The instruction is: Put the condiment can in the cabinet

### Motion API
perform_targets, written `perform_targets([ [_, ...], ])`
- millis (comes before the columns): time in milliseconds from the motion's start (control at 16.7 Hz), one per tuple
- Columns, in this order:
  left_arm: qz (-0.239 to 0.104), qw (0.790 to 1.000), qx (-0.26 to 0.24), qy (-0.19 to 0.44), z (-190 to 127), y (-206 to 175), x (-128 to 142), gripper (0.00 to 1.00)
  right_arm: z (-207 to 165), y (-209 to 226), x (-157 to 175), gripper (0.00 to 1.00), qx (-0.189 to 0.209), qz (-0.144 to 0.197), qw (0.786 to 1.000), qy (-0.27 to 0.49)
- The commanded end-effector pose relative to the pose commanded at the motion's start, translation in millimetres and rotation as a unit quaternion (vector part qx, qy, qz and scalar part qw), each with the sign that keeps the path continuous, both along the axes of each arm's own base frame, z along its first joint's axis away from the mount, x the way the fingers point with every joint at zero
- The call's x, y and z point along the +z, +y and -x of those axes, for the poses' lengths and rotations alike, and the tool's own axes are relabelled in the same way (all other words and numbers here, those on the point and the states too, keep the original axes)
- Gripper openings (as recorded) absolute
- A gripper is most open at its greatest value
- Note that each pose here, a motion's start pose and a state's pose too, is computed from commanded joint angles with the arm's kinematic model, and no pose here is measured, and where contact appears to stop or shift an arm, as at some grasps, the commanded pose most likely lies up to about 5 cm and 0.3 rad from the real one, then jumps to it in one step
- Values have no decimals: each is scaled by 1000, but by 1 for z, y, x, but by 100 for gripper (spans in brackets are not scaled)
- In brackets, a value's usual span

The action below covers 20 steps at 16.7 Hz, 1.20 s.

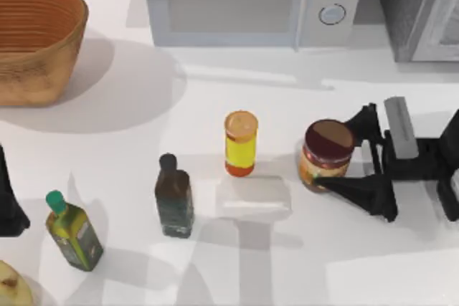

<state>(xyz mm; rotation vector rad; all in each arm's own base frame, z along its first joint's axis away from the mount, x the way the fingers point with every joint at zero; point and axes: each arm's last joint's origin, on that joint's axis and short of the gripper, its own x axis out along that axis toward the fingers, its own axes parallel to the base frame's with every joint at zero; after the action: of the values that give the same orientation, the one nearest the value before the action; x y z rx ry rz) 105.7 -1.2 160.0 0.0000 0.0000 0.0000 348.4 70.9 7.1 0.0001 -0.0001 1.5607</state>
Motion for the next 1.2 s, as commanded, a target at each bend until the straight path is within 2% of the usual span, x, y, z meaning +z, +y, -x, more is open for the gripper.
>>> perform_targets([
  [600,0,1000,0,0,0,0,0,100,-1,-1,4,0,-2,0,1000,2],
  [1200,0,1000,0,0,0,0,0,100,-11,-1,90,0,-6,-1,1000,-9],
])
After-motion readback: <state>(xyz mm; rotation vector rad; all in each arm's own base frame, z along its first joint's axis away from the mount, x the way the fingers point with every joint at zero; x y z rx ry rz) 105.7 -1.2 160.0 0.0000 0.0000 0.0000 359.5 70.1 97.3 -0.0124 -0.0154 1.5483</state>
